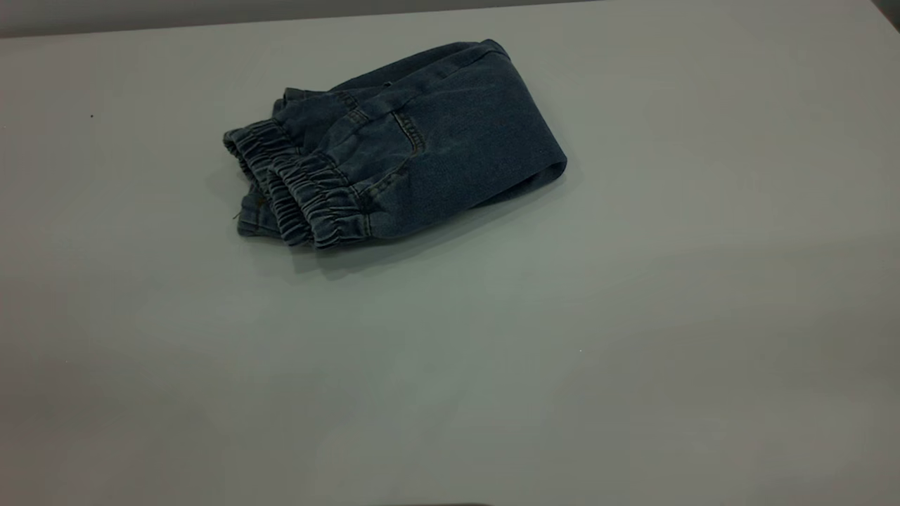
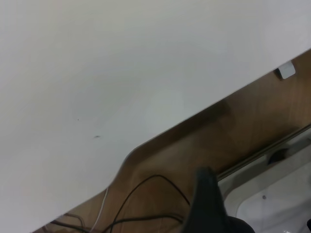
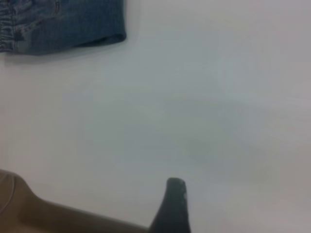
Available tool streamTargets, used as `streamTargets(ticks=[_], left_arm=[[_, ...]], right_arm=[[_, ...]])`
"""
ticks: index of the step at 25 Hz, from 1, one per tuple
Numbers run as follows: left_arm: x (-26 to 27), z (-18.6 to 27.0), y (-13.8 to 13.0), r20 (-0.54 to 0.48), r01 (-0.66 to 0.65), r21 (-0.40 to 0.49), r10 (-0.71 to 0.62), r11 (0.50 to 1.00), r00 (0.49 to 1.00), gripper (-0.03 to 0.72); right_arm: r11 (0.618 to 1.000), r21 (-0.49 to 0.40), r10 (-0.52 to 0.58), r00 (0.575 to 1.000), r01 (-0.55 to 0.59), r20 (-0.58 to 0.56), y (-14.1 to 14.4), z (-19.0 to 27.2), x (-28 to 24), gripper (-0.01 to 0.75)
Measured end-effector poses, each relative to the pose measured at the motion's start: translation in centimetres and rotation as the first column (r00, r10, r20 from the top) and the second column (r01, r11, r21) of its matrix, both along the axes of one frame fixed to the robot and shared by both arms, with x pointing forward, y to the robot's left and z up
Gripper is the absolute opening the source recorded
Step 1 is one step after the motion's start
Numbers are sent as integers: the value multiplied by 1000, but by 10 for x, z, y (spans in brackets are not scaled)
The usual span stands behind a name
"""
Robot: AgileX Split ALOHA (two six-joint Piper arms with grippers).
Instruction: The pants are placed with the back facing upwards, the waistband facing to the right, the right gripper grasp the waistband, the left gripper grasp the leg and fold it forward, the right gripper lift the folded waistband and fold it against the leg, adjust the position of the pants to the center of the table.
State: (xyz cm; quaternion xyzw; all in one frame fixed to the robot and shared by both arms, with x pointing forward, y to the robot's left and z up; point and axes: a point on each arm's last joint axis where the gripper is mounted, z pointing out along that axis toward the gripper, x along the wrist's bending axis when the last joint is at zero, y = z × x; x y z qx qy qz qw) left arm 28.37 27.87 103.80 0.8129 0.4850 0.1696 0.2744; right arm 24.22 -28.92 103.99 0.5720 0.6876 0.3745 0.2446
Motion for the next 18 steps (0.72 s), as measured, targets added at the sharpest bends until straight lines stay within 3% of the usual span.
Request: streamTargets(ticks=[4,7,13,18], left_arm=[[0,0,1,-1,-32,-3,32,999,999,471],[-1,1,8,20,-150,-15,151,989,988,471],[-21,6,24,150,-419,-94,429,903,891,471],[-44,8,26,271,-458,-168,487,873,830,471]], right_arm=[[1000,0,0,1000,0,0,0,0,0,594],[1000,0,0,1000,0,0,0,0,0,594],[1000,3,-31,1000,31,-1,0,0,0,594],[994,12,-112,993,111,33,0,0,-4,594]])
